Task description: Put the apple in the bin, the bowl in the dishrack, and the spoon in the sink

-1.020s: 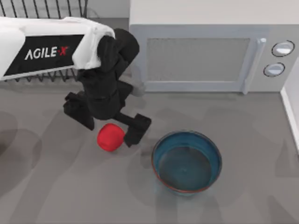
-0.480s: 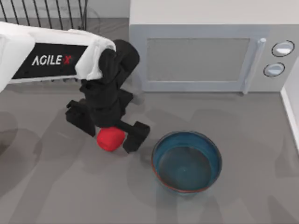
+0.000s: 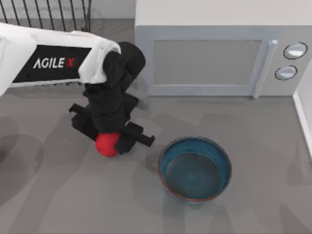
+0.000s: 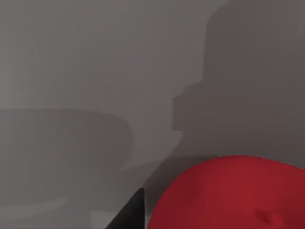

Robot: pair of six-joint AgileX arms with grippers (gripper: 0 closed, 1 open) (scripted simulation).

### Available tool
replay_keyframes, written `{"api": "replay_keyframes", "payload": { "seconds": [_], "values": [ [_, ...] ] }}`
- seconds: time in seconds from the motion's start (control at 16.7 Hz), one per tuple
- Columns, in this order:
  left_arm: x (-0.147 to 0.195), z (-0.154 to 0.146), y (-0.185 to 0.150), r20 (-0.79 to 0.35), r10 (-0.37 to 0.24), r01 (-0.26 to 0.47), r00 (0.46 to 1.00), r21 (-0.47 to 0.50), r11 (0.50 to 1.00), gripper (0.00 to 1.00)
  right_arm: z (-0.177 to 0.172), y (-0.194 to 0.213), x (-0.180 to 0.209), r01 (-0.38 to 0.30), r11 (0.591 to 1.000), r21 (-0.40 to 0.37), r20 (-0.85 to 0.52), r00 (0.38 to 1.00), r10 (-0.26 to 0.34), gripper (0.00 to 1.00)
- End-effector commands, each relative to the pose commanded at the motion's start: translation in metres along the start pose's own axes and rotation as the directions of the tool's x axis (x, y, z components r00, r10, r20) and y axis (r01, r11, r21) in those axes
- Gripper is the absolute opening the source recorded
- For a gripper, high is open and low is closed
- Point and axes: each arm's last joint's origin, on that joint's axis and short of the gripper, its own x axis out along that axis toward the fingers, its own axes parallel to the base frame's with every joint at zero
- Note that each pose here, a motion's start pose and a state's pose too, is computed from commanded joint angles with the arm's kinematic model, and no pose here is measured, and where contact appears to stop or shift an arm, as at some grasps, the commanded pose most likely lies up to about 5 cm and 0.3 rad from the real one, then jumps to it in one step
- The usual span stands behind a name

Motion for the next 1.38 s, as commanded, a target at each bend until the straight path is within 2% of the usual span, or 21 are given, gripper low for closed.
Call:
{"api": "replay_keyframes", "payload": {
  "seconds": [0.18,0.24,0.66,0.72,0.84,1.38],
  "values": [
    [0.0,0.0,0.0,0.0,0.0,0.0,1.0,0.0,1.0,0.02,0.0,0.0,0.0,0.0,1.0,0.0,0.0,1.0,0.0,1.0],
    [0.0,0.0,0.0,0.0,0.0,0.0,1.0,0.0,1.0,0.0,0.0,0.0,0.0,0.0,1.0,0.0,0.0,1.0,0.0,1.0],
    [0.0,0.0,0.0,0.0,0.0,0.0,1.0,0.0,1.0,0.0,0.0,0.0,0.0,0.0,1.0,0.0,0.0,1.0,0.0,1.0],
    [-0.008,0.0,0.003,0.016,0.026,-0.026,1.0,0.007,1.0,0.0,0.0,0.0,0.0,0.0,1.0,0.0,0.0,1.0,0.0,1.0],
    [-0.012,0.001,0.002,0.017,0.026,-0.026,1.0,0.013,1.0,0.0,0.0,0.0,0.0,0.0,1.0,0.0,0.0,1.0,0.0,1.0],
    [-0.105,-0.001,0.0,0.013,0.026,-0.026,1.0,0.007,1.0,0.0,0.0,0.0,0.0,0.0,1.0,0.0,0.0,1.0,0.0,1.0]
  ]
}}
